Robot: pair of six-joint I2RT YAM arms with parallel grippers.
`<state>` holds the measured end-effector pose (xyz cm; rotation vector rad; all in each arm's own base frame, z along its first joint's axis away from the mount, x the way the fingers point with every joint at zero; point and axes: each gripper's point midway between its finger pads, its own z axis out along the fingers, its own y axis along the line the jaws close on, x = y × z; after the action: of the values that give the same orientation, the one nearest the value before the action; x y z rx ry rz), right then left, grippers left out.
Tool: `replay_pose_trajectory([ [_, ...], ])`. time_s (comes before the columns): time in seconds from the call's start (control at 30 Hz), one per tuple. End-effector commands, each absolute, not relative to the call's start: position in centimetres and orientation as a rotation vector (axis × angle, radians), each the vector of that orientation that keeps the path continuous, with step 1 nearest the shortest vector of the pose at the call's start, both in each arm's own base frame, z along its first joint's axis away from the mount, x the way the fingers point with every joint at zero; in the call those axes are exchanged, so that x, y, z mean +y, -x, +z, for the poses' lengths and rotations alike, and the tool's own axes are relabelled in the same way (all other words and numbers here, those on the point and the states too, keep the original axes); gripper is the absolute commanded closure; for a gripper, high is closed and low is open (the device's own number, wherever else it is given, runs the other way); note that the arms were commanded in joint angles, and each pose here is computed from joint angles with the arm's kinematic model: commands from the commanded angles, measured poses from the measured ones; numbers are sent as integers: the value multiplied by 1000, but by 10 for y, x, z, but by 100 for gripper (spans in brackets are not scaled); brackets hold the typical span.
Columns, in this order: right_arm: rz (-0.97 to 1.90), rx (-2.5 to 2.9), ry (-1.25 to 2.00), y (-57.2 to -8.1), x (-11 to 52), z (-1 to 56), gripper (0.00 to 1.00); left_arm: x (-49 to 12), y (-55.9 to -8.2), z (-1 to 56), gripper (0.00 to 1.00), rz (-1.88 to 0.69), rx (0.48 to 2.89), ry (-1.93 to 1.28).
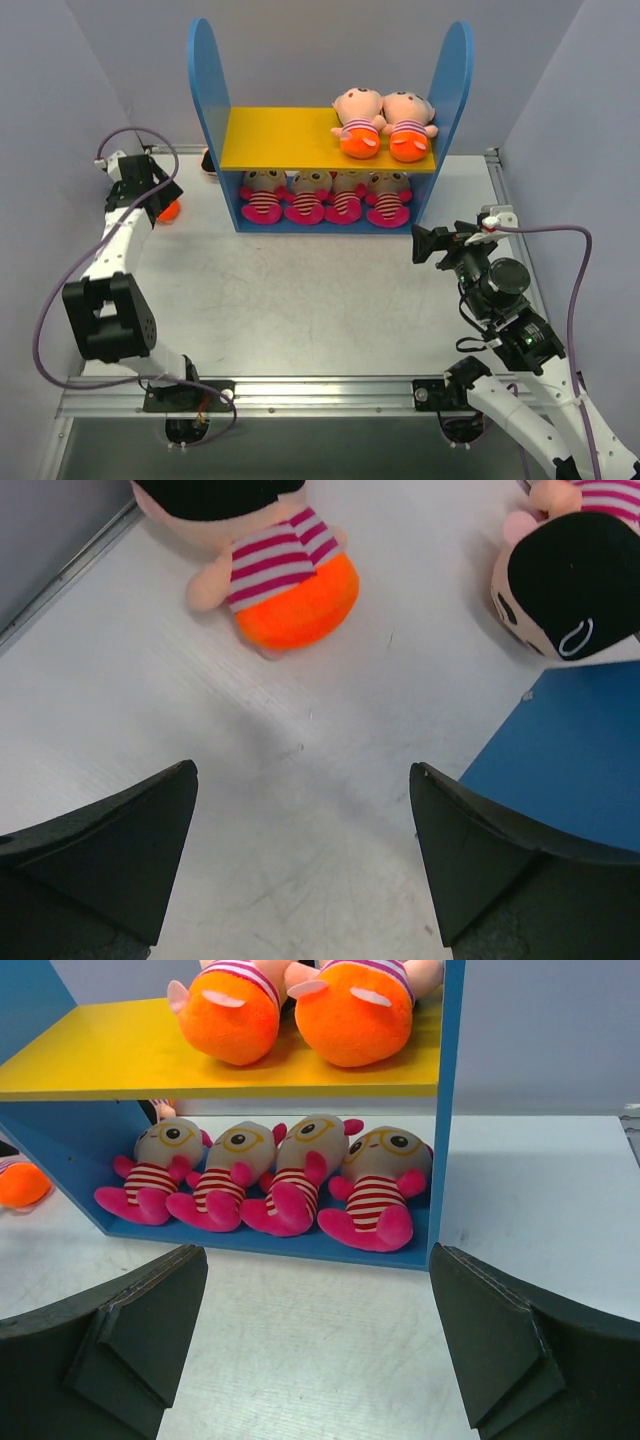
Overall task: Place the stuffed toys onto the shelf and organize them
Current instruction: Grab a stuffed toy with the left arm
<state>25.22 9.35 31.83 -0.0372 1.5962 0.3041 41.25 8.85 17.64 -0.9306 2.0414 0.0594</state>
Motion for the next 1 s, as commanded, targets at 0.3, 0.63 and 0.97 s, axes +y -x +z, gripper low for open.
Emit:
replay_pose_trajectory([
  [0.3, 326, 1595, 7, -263, 100, 316, 0, 146, -512, 135, 5, 327, 2044, 1089],
  [0.63, 270, 1650, 34, -272, 101, 306, 1, 161, -536, 89, 13, 450, 2132, 1131],
  [0.97, 277, 1658, 38, -272, 103, 304, 0, 162, -510, 72, 76, 510, 2205, 1134],
])
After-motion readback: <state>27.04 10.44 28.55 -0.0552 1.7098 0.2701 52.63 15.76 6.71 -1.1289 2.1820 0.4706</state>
